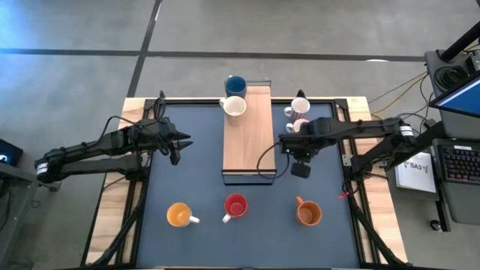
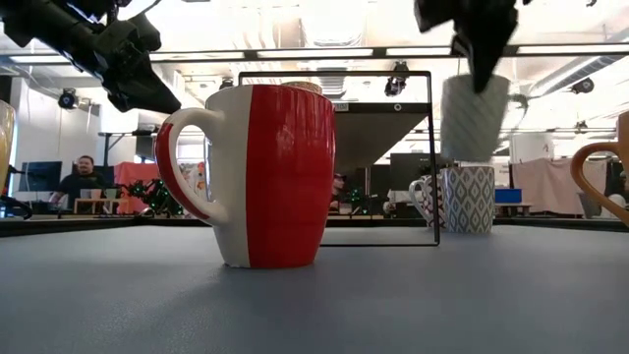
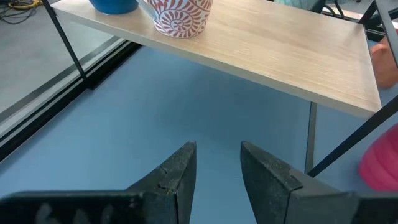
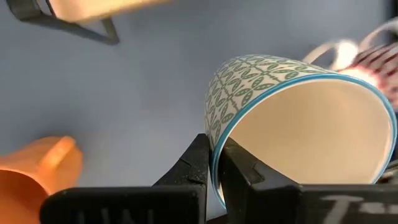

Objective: Place coffee mugs
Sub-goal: Put the blue patterned mug on the shelf

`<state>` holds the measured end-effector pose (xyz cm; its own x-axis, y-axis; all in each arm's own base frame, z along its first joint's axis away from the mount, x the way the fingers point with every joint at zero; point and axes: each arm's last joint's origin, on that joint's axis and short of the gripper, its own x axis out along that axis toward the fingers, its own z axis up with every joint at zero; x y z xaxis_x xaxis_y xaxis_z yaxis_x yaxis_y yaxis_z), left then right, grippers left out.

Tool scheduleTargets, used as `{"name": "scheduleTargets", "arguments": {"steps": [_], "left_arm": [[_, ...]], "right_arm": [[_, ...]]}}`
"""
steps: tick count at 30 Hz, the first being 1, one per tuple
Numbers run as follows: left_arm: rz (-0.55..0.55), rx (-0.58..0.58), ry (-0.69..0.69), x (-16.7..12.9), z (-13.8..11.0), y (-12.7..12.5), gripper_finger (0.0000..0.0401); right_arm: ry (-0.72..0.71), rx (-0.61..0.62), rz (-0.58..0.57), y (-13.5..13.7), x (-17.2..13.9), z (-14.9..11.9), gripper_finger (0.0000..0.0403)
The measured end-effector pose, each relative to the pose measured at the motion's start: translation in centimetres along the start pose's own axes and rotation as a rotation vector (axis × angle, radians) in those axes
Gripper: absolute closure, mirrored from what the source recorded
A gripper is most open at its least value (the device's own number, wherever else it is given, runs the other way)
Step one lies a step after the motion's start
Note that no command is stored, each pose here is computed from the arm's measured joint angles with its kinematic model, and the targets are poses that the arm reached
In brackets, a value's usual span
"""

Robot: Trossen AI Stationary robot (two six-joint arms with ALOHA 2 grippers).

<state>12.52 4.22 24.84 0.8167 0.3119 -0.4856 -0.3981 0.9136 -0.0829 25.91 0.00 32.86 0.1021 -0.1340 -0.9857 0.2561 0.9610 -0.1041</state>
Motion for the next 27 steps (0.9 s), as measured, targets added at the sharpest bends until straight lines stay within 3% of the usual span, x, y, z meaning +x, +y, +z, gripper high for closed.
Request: {"name": "scheduleTargets", "arguments": {"steps": [5, 13, 27], "left_arm": [[0.0, 0.0, 0.0, 0.0, 0.0, 0.0, 0.0294], [0.0, -0.004, 0.007, 0.0, -0.1, 0.0, 0.0294], [0.004, -0.02, 0.036, 0.0, -0.4, 0.0, 0.0294]], "right_arm": [[-0.08, -0.074, -0.064, -1.1, -1.8, 1.7, 0.0391], [-0.049, -0.202, -0.14, -3.2, -2.0, 5.2, 0.039], [-0.036, -0.275, -0.195, -7.6, -2.2, 9.5, 0.039]]}}
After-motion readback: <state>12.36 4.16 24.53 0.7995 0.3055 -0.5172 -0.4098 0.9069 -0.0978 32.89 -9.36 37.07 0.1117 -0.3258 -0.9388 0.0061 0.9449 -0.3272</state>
